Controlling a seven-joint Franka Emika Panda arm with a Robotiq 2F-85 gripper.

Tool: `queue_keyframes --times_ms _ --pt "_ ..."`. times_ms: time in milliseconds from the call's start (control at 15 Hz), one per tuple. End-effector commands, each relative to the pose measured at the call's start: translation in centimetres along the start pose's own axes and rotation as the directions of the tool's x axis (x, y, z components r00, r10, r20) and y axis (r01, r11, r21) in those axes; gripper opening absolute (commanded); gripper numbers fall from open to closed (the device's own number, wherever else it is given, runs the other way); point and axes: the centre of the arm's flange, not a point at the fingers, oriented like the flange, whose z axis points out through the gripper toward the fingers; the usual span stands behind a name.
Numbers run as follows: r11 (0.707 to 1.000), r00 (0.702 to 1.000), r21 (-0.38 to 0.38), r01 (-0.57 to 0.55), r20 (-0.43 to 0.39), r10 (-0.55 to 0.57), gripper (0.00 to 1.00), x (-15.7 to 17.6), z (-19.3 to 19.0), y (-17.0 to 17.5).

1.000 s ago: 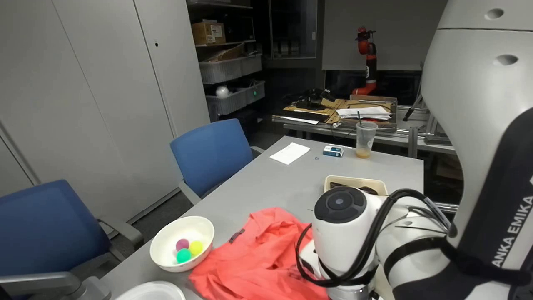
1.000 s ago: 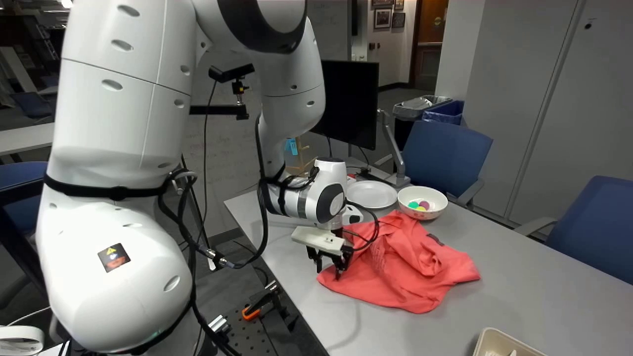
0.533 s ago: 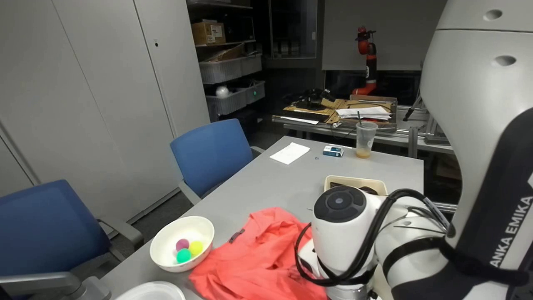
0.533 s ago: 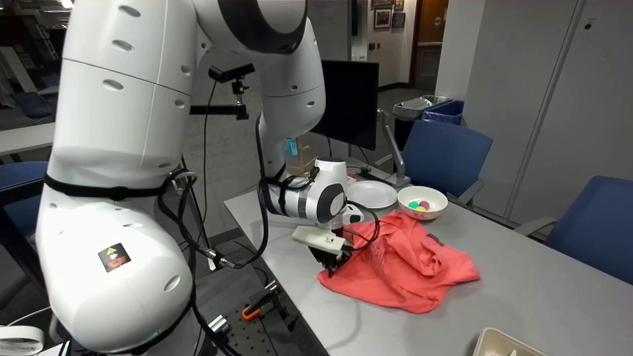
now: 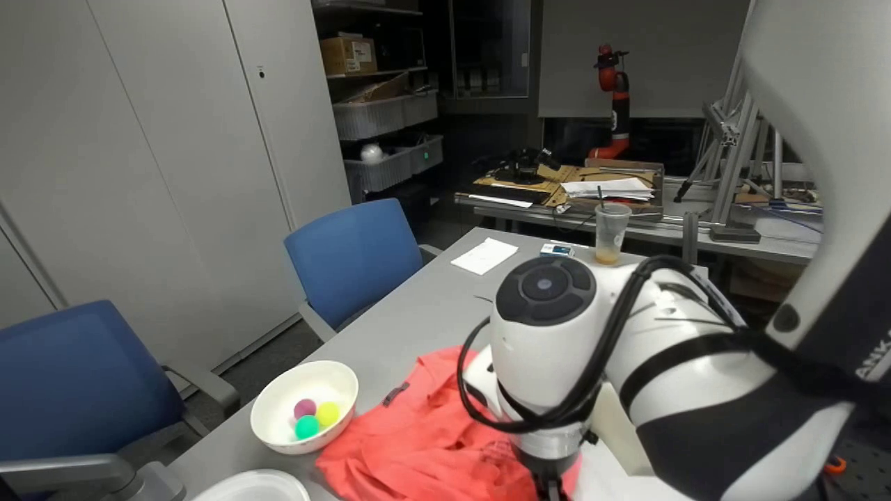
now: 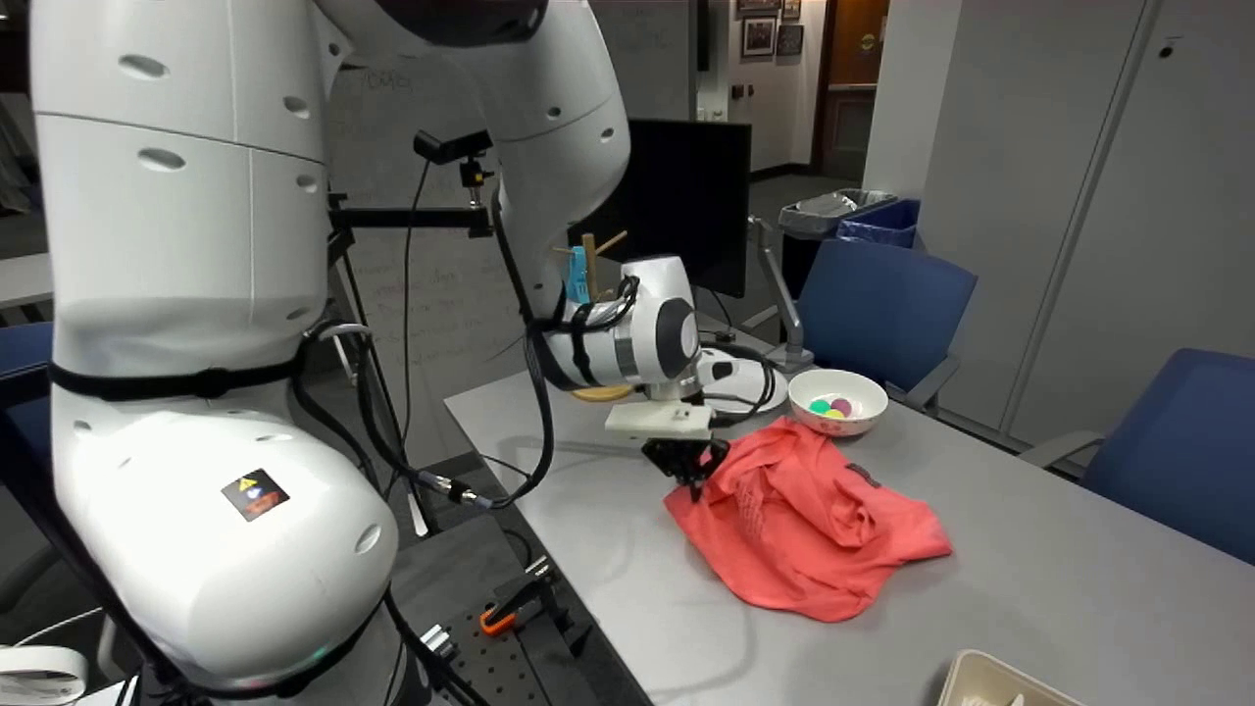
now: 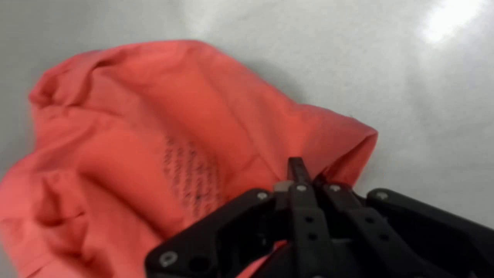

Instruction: Fold up the peach sweat shirt on the table.

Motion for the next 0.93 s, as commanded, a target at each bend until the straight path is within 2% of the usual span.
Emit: queue_keyframes --times_ms 0,333,533,600,667,867 --pt "0.984 0.997 -0.179 -0.014 -0.077 0.000 0.00 3.2 -6.0 2.6" --pt "0.935 0.961 -0.316 -0.159 -0.268 0.073 0.00 7.9 -10.1 6.1" --pt "0.894 0.940 -0.378 -0.240 -0.320 0.117 0.00 9.3 -10.2 8.2" --pt "0.890 0.937 -0.376 -0.259 -0.321 0.137 0.00 9.4 -9.8 8.6" --pt "0.914 0.944 -0.342 -0.219 -0.312 0.110 0.02 8.1 -10.9 8.3" --pt "0.905 0.941 -0.348 -0.243 -0.313 0.132 0.02 8.6 -10.0 8.8"
